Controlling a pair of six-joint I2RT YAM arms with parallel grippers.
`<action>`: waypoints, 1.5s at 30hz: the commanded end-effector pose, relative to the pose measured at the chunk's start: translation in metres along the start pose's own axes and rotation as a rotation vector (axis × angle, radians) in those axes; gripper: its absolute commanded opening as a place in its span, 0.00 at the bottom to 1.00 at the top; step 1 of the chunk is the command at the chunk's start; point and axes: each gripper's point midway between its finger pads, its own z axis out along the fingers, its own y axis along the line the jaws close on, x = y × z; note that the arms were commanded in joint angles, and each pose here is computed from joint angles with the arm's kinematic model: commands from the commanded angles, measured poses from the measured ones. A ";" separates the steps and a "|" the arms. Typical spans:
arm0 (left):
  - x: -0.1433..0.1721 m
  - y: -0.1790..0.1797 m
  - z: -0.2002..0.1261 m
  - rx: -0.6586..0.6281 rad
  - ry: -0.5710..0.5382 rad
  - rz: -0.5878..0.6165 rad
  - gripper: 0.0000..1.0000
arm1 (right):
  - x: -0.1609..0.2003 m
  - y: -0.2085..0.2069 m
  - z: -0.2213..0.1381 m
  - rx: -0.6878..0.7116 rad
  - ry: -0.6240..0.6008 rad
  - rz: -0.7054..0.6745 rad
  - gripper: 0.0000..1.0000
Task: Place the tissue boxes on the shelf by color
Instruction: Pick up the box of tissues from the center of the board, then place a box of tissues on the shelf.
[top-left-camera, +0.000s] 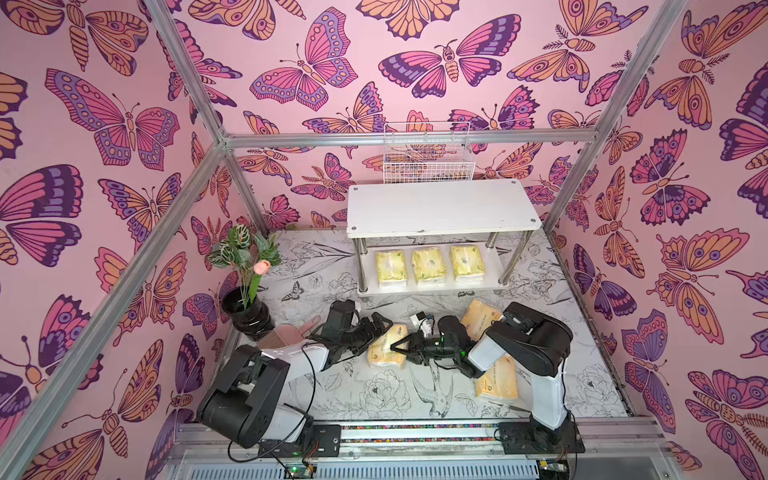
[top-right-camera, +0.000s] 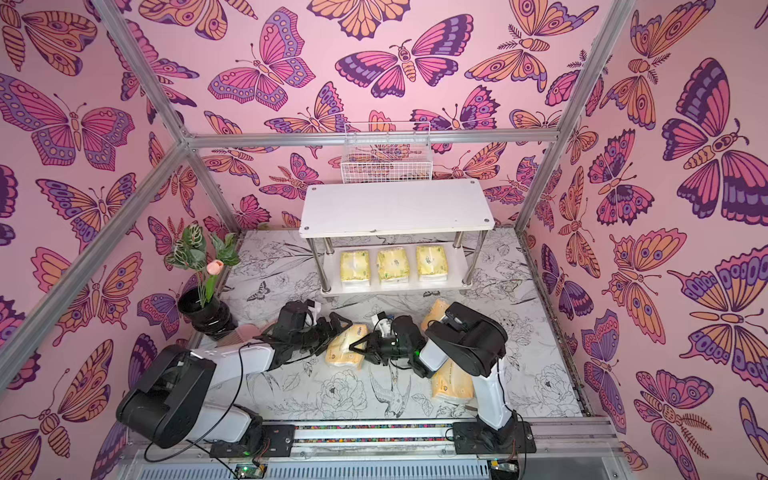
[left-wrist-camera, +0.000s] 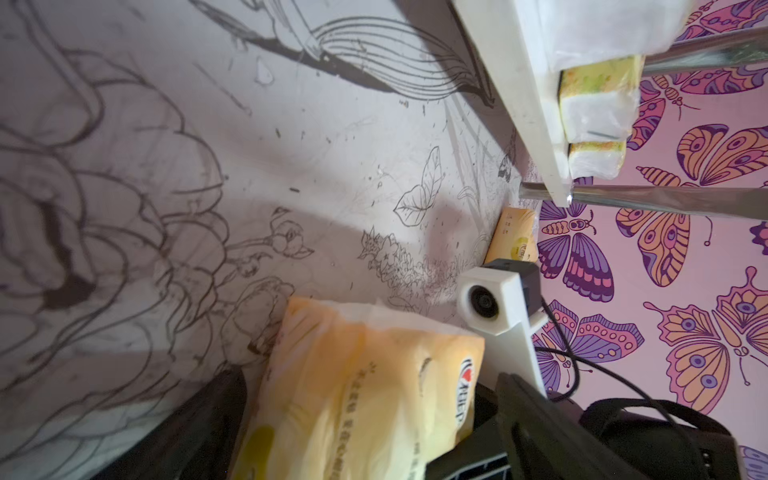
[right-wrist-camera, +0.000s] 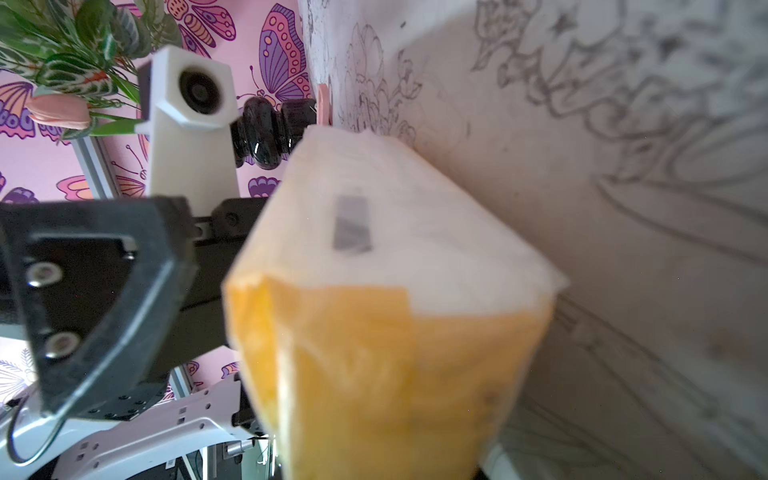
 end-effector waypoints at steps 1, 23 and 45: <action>0.002 0.003 -0.016 -0.078 -0.001 0.009 1.00 | 0.005 0.025 -0.005 -0.045 0.015 -0.032 0.26; -0.054 -0.135 -0.218 -0.132 -0.364 0.444 1.00 | 0.018 0.196 -0.080 0.012 0.038 -0.353 0.22; -0.116 -0.228 -0.272 0.004 -0.440 0.479 1.00 | -0.156 0.377 -0.123 -0.083 -0.208 -0.436 0.24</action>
